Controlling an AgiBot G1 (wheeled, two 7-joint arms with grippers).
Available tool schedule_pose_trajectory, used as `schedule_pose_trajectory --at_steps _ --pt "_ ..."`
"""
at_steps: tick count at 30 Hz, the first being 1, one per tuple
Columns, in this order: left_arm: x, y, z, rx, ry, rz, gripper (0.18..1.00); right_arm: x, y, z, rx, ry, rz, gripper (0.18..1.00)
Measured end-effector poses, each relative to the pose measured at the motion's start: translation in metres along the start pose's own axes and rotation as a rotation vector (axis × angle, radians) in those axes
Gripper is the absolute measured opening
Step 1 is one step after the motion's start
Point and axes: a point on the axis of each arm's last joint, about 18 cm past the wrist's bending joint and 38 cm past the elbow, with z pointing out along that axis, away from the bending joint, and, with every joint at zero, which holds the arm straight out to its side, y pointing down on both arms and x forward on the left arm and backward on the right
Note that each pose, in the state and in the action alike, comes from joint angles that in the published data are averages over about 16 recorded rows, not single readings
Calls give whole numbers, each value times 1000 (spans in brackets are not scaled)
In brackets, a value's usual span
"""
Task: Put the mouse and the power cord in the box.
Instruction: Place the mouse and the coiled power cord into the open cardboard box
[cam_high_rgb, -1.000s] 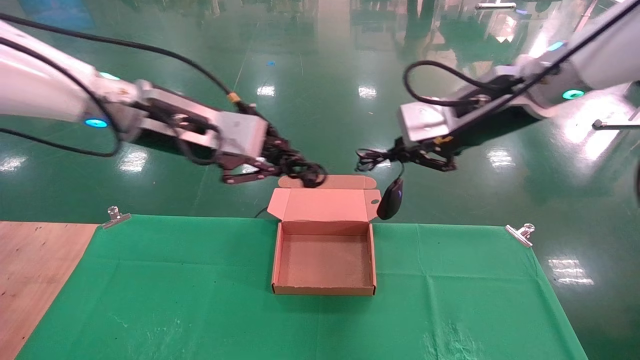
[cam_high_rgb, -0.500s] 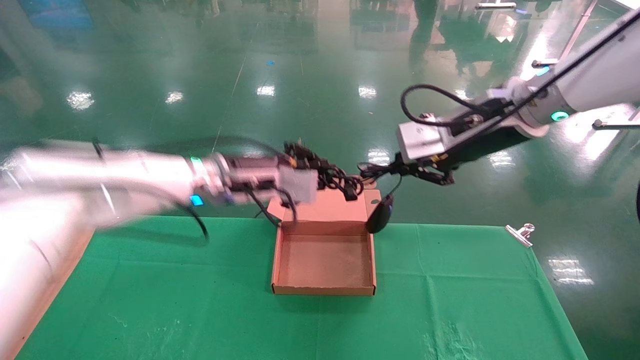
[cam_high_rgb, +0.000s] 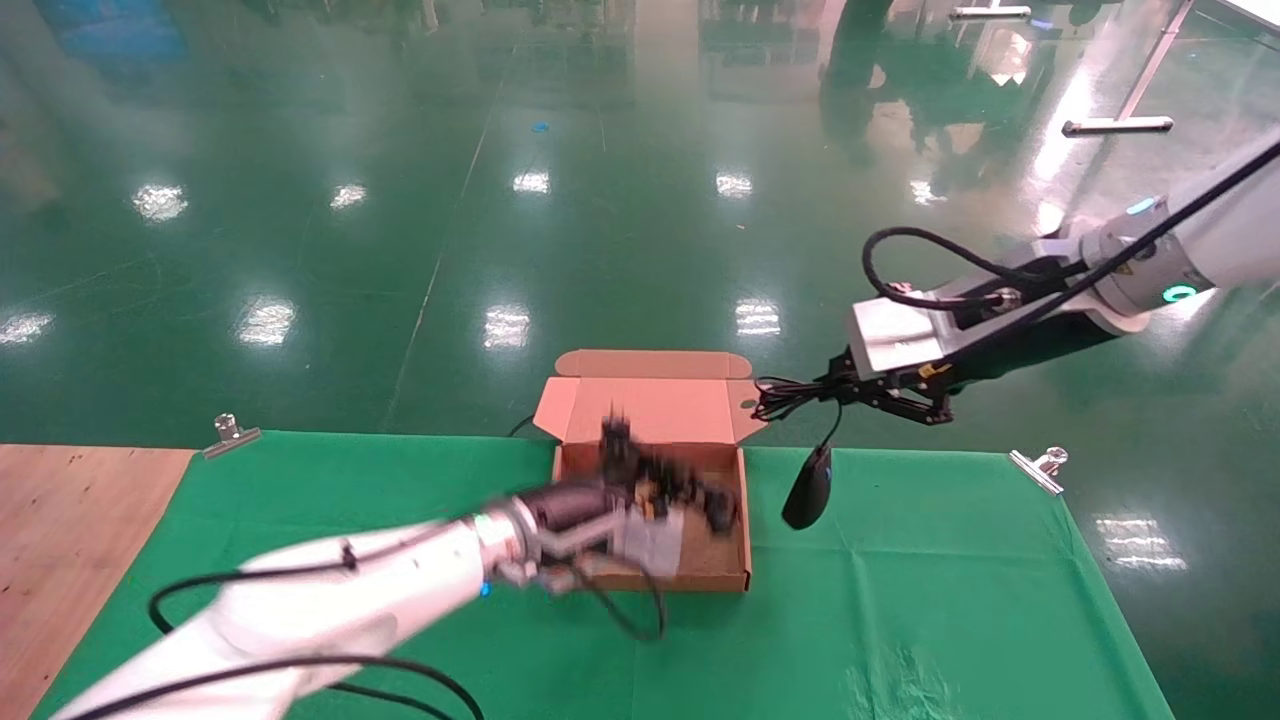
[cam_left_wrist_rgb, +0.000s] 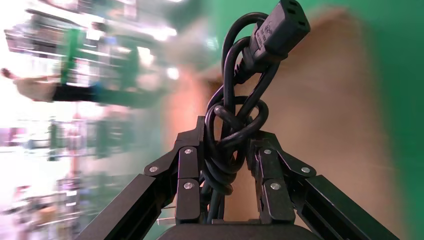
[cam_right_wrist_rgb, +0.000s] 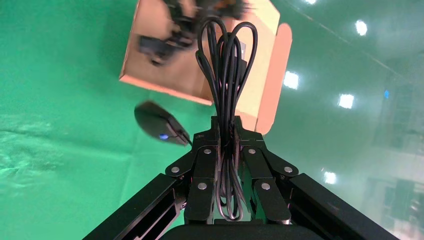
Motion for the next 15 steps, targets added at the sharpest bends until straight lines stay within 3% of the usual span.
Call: schedule_pose_trajectory --at_steps 6,15 --pt "16 -5 6 -21 55 -9 340 -7 8 1 -8 -6 6 223" --pt "12 -10 9 -29 68 -46 369 -8 5 8 -6 -17 -1 222"
